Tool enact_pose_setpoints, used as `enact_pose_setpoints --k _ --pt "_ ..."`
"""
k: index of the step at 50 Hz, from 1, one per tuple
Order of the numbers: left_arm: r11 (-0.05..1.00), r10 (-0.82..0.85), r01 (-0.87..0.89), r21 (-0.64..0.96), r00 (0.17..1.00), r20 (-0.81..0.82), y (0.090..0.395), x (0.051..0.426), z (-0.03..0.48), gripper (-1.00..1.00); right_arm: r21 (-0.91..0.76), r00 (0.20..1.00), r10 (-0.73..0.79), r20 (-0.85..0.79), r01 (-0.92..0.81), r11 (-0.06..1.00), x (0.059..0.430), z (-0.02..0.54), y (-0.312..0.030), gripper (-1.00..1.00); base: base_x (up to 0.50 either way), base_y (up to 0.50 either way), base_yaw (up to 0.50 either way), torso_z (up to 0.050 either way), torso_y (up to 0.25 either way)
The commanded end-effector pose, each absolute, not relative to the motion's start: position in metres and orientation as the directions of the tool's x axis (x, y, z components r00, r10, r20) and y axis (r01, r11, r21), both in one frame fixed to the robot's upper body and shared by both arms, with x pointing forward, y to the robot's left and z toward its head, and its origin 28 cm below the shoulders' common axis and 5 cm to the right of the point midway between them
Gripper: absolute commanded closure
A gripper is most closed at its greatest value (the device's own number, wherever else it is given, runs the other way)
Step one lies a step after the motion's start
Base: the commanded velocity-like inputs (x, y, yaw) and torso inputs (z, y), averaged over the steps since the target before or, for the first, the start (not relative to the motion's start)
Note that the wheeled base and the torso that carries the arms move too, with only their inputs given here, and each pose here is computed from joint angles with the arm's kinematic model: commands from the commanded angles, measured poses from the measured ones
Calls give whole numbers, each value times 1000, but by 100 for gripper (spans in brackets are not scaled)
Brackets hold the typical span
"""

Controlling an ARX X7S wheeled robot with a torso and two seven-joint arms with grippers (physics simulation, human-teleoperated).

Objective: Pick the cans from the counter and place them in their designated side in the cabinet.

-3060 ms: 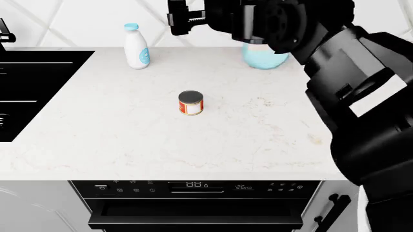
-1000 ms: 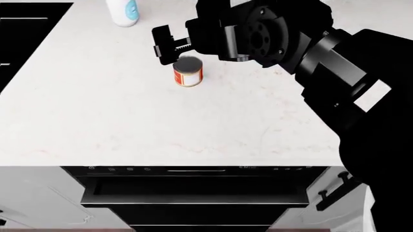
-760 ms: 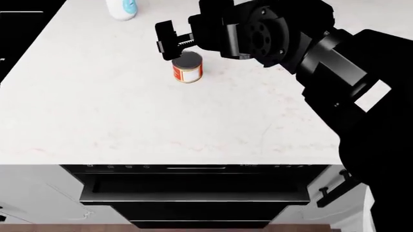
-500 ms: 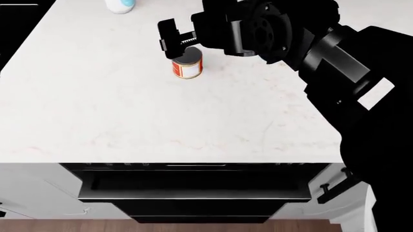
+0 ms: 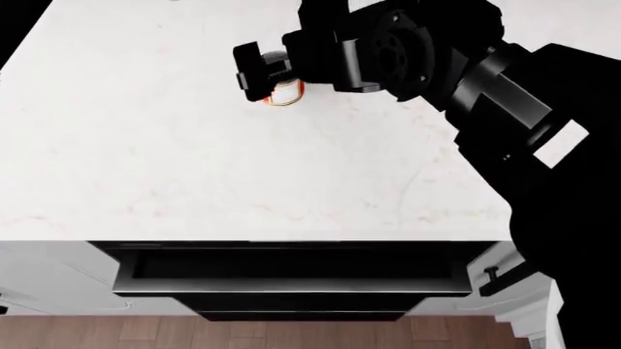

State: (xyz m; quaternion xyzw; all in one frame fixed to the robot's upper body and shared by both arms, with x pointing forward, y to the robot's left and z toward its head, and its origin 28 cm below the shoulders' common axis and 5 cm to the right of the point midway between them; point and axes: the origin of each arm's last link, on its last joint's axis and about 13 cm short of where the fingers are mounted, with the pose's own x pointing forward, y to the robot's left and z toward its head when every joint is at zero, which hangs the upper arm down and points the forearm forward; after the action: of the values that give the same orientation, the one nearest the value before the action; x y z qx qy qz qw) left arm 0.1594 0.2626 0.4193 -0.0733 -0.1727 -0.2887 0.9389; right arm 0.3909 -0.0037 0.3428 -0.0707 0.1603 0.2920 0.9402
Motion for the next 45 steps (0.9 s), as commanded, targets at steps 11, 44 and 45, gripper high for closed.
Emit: enact_pose_setpoints --k 11,44,45 --pt "822 -513 567 -48 774 372 264 161 418 -100 -55 758 526 -385 -588 807 391 333 -3 -100 0 0 0 0 -57" --pt "818 -515 573 -48 767 384 264 162 418 -100 -2 780 554 -292 -580 815 390 371 -15 100 0 0 0 0 107" --pt "818 -515 573 -48 766 385 264 162 418 -100 -1 780 556 -287 -581 814 390 373 -16 100 0 0 0 0 250"
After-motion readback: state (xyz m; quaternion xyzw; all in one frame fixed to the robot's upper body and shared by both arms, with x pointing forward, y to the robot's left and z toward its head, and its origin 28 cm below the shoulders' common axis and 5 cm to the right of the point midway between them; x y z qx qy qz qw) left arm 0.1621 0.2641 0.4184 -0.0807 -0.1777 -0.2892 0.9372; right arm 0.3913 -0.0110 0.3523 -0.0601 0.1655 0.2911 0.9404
